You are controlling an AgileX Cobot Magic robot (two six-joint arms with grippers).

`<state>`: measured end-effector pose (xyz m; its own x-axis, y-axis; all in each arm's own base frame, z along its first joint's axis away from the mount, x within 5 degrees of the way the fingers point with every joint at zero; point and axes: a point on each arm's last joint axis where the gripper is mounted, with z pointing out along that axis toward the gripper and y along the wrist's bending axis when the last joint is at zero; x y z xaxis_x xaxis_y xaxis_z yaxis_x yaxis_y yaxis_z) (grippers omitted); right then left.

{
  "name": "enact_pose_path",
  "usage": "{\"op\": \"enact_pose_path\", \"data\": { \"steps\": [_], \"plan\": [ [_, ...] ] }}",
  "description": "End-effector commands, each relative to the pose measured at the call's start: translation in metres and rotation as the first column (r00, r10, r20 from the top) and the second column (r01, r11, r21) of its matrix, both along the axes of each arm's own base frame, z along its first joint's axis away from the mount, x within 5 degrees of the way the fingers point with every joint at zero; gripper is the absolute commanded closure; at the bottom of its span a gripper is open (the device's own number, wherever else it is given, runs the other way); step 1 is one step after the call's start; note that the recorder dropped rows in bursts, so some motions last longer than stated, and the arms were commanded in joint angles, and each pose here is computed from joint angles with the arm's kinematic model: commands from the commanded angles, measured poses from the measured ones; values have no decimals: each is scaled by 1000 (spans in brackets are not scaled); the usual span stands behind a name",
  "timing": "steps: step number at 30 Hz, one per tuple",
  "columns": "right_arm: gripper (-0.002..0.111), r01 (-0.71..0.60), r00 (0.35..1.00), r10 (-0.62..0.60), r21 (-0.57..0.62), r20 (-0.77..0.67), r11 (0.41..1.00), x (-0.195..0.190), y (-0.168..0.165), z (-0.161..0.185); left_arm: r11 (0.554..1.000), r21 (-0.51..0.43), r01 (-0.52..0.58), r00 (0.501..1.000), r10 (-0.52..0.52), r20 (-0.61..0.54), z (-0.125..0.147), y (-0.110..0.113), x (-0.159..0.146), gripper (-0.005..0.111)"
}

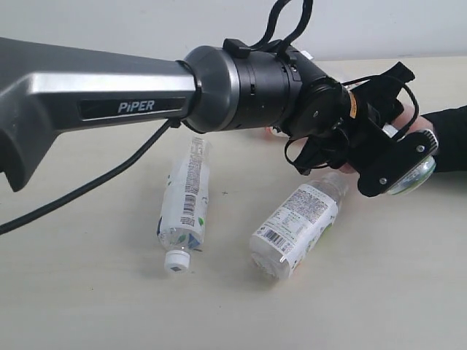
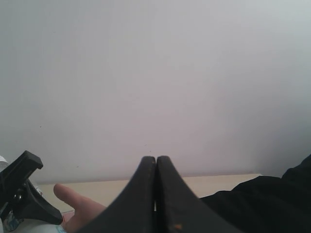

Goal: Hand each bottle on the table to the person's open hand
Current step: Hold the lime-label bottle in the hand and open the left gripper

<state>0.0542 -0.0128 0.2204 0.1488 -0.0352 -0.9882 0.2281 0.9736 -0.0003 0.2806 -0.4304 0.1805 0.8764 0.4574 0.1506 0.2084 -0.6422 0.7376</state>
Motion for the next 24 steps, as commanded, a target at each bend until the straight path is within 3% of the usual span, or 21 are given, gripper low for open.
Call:
{"op": "enact_pose_path", "data": {
  "steps": [1,6,10,16,24],
  "plan": [
    [108,8,1000,-8,-5,9,1000,0,0,0,1000,-18,-12,1000,12,-11,2,-1,1,76],
    [108,8,1000,-8,-5,9,1000,0,0,0,1000,-18,-12,1000,12,-11,2,-1,1,54],
    [108,8,1000,-8,-5,9,1000,0,0,0,1000,-18,-13,1000,13,-12,2,-1,1,49],
    [108,8,1000,-8,-5,9,1000,0,0,0,998,-49,-44,998,43,-37,3,-1,1,32],
    [108,8,1000,-8,-5,9,1000,0,0,0,998,-49,-44,998,43,-37,3,-1,1,28]
  ]
}}
